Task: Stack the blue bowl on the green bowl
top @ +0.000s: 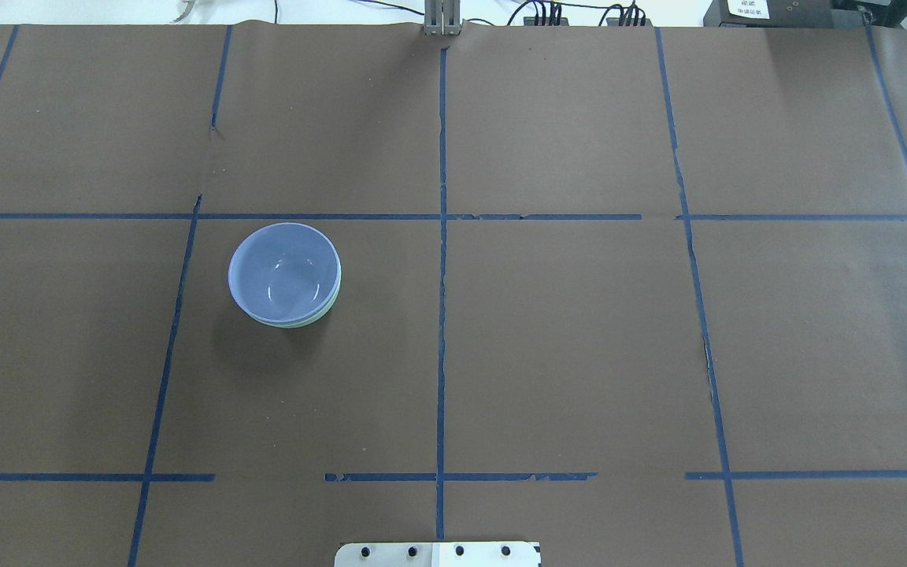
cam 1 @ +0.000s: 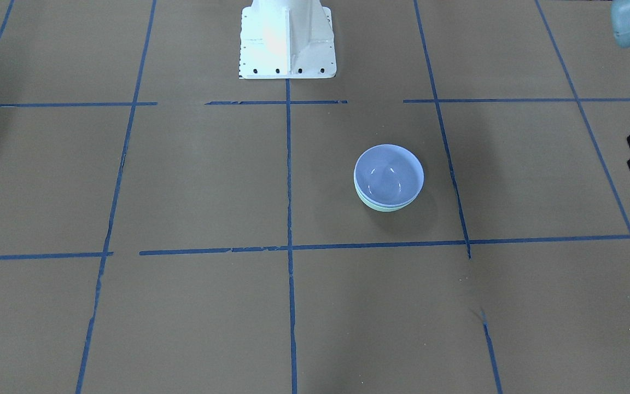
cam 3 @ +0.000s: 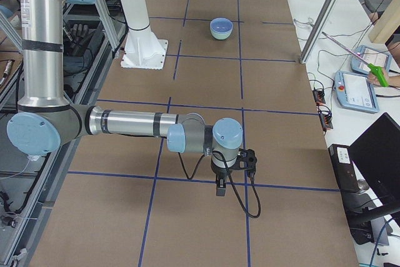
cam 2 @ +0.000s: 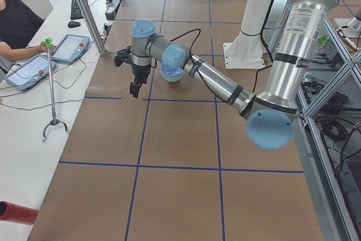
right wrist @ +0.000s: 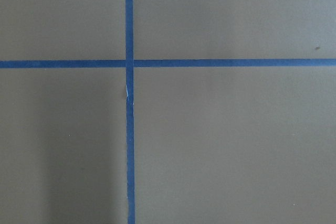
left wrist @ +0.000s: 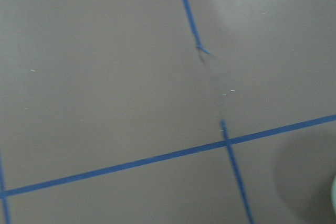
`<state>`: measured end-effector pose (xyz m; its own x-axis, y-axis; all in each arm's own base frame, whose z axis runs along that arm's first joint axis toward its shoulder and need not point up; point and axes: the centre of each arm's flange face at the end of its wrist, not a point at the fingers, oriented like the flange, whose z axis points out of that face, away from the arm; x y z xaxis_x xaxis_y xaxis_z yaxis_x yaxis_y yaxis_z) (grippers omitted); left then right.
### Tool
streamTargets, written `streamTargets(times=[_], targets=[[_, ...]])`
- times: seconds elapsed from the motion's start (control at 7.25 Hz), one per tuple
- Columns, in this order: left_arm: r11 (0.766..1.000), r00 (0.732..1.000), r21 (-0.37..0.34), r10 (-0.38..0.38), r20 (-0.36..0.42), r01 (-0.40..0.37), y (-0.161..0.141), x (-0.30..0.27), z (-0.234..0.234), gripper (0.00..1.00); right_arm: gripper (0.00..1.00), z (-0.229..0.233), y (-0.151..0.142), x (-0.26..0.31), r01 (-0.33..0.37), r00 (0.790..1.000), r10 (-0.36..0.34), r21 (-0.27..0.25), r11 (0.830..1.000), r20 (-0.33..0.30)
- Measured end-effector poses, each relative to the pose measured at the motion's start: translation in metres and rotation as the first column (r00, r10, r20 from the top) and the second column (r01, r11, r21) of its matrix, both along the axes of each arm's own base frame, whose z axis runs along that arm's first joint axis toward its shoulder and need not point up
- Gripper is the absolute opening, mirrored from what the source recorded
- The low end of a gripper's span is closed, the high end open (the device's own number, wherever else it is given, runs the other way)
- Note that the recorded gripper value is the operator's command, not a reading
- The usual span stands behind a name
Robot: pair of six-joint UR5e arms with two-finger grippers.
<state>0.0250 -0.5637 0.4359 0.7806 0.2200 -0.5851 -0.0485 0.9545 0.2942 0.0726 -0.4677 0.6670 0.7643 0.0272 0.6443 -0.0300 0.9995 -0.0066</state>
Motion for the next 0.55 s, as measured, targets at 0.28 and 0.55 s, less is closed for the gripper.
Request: streamTargets(times=[0.28,0.55], targets=[[0.998,1.000,-0.068,-0.015,0.012,0.016,0.008,-0.063,0.074,1.00,1.00,0.000,0.000,0.000,0.000,1.000,0.000,0.000,1.000,-0.001],[0.991,0.998,-0.130,0.013,-0.059,-0.021,0.041,-0.083,0.142,1.00,1.00,0.000,0.000,0.000,0.000,1.000,0.000,0.000,1.000,-0.001]])
